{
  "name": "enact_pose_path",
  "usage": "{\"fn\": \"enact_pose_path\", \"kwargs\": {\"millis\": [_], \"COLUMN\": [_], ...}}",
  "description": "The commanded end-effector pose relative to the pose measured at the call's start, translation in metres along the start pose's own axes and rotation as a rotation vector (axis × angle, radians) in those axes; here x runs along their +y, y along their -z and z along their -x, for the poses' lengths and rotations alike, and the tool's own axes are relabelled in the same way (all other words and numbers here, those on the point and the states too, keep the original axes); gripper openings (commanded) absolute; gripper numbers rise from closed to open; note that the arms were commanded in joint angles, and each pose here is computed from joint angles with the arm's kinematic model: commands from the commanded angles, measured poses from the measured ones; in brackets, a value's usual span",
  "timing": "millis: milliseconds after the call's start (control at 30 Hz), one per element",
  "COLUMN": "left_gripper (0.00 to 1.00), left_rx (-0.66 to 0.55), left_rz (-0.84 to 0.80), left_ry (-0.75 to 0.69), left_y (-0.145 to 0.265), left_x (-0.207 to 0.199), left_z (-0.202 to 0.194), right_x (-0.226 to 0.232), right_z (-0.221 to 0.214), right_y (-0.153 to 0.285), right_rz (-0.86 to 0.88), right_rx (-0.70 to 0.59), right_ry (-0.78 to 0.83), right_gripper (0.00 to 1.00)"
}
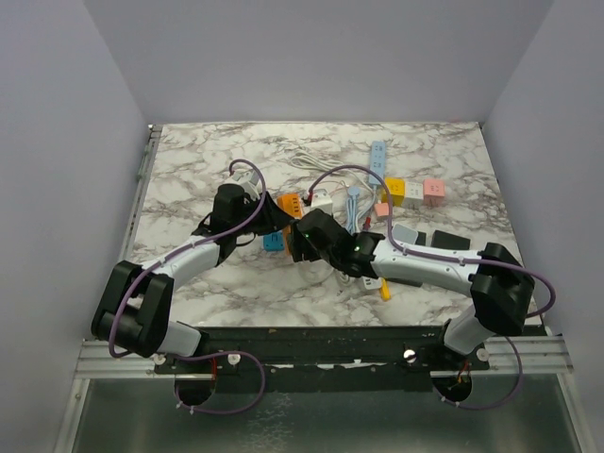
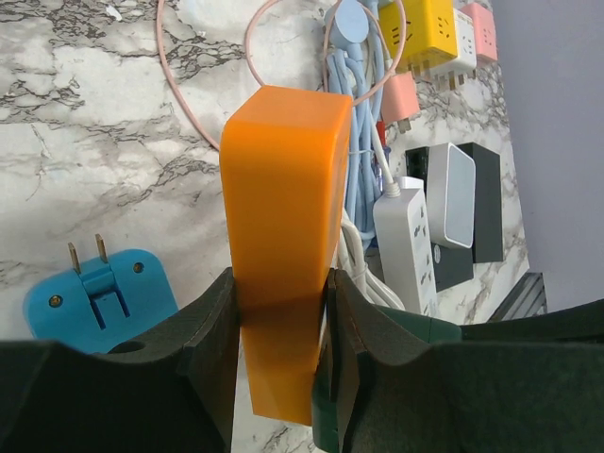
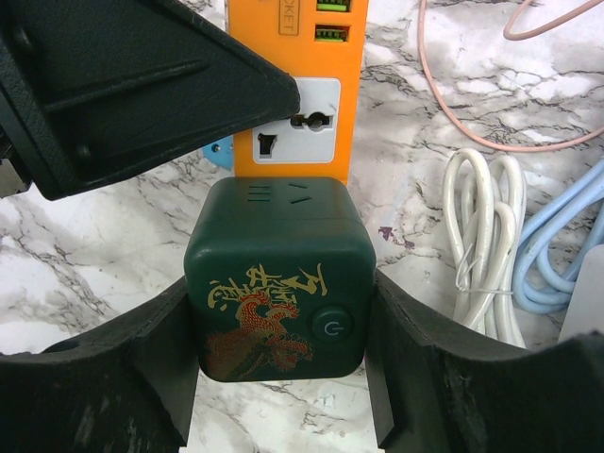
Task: Pull the plug off the socket
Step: Remove the plug from the socket.
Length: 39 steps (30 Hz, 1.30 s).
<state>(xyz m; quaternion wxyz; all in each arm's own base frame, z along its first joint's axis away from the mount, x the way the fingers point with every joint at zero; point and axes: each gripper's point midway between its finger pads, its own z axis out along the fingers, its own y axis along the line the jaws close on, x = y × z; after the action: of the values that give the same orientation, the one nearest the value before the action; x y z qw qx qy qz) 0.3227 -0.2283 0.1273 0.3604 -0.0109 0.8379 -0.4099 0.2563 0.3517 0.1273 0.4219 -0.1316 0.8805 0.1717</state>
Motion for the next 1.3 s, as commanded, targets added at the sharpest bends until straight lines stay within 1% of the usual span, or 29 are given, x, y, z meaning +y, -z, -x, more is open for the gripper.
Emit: {"fn": "enact_pose_path", "kwargs": {"millis": [0,100,433,700,867,1100,1267], "left_gripper": [0.00,0.00,0.00,0.00,0.00,0.00,0.00], "left_rx": [0.043,0.043,0.069,0.057,0.064,0.065,0.071], "left_rz": [-0.050,-0.047,-0.060,-0.035,-0.025,0.010,0.030], "left_ry": [-0.051,-0.063,-0.064,-0.081,-0.077,-0.078,-0.071], "left_y": [0.000,0.001,-0.002,-0.001,-0.003,-0.003,-0.003], "left_x": [-0.016,-0.016,-0.018,-0.014,-0.011,-0.005,-0.001], "left_z": [-0.006,-0.007,-0.012,-0.009,-0.011,-0.011,-0.013], "right_x": [0.017,0.007,-0.019,-0.037,-0.033,-0.036,-0.033], "right_z": [0.032,0.034,0.033,0.025,0.018,0.021,0.026], "right_y": [0.001,-0.006,-0.021,-0.024,-0.027,-0.022,-0.014], "right_rz": [0.123,0.122,0.213,0.168,0.191,0.167,0.106], "right_rx": [-0.068,-0.050,0.018,0.024,0.055,0.035,0.004], "right_ry": [-0.029,-0.041,-0.124,-0.167,-0.171,-0.164,-0.122], "right_gripper": [0.01,0.01,0.01,0.01,0.01,0.01,0.01]}}
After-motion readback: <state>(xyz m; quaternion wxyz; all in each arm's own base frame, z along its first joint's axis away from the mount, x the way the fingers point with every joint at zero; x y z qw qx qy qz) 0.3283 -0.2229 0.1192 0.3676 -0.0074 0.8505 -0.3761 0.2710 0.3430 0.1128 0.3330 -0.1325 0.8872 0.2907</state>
